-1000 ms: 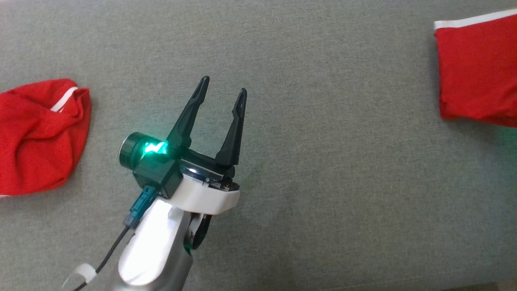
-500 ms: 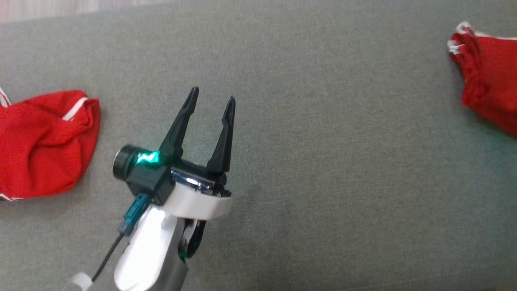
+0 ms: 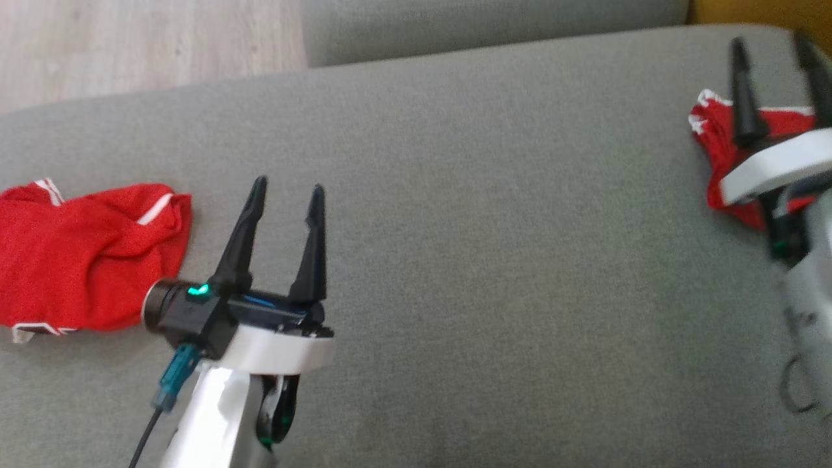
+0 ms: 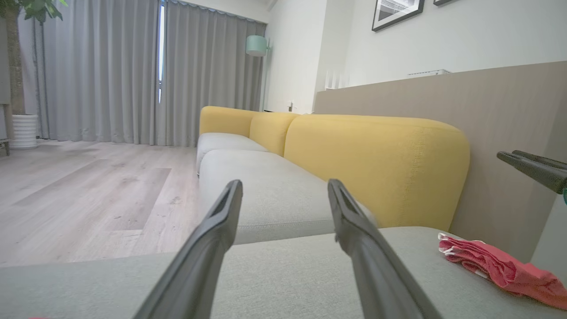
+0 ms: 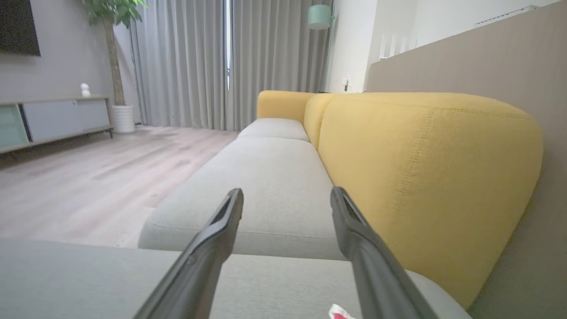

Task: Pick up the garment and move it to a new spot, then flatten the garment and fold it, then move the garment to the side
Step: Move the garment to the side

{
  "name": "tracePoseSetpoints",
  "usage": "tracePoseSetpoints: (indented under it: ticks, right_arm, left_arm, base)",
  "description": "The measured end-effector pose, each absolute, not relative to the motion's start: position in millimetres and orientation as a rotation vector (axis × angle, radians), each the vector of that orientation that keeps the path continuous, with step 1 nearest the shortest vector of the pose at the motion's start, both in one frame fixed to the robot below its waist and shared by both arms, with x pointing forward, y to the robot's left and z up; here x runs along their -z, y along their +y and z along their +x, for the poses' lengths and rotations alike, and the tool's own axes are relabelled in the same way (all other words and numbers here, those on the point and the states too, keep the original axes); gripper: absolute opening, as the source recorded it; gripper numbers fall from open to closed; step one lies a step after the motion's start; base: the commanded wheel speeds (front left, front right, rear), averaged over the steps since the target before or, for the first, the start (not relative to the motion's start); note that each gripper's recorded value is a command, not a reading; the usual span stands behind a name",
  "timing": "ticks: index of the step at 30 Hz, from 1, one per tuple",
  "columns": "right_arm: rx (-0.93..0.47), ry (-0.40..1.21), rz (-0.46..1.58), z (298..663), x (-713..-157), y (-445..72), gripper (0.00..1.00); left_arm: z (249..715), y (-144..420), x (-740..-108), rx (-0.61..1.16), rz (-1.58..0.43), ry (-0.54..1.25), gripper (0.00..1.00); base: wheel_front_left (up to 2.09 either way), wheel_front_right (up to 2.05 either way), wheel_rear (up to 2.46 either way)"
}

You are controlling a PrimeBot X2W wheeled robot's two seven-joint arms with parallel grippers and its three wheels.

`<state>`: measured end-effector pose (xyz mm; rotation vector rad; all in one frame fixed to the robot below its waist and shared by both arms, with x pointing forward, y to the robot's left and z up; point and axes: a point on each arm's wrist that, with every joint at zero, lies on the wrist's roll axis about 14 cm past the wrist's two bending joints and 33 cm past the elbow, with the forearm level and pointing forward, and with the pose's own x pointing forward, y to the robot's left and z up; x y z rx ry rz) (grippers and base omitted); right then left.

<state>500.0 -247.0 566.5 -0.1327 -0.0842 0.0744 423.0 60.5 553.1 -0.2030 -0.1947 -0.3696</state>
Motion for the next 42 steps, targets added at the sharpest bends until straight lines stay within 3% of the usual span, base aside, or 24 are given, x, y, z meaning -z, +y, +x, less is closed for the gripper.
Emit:
tracePoseSetpoints:
  ticks: [9, 15, 25, 42]
  right_arm:
    - [-0.149, -0.198, 0.121, 468, -587, -176, 1.00]
    - [-0.147, -0.137, 0.191, 432, -546, -155, 1.00]
    - [-0.072, -0.057, 0.182, 388, -502, -172, 1.00]
    - [-0.087, -0.059, 0.182, 382, -503, -166, 1.00]
  left_arm:
    - [399, 85, -555, 0.310, -0.198, -0.202, 1.00]
    - [388, 89, -546, 0.304, -0.205, -0.173, 1.00]
    - [376, 89, -530, 0.306, -0.218, -0.127, 1.00]
    - [375, 90, -533, 0.301, -0.228, -0.138, 1.00]
  base:
    - [0.00, 0.00, 0.00]
    - [0.00, 0.00, 0.00]
    - [0.00, 0.00, 0.00]
    - [0.00, 0.00, 0.00]
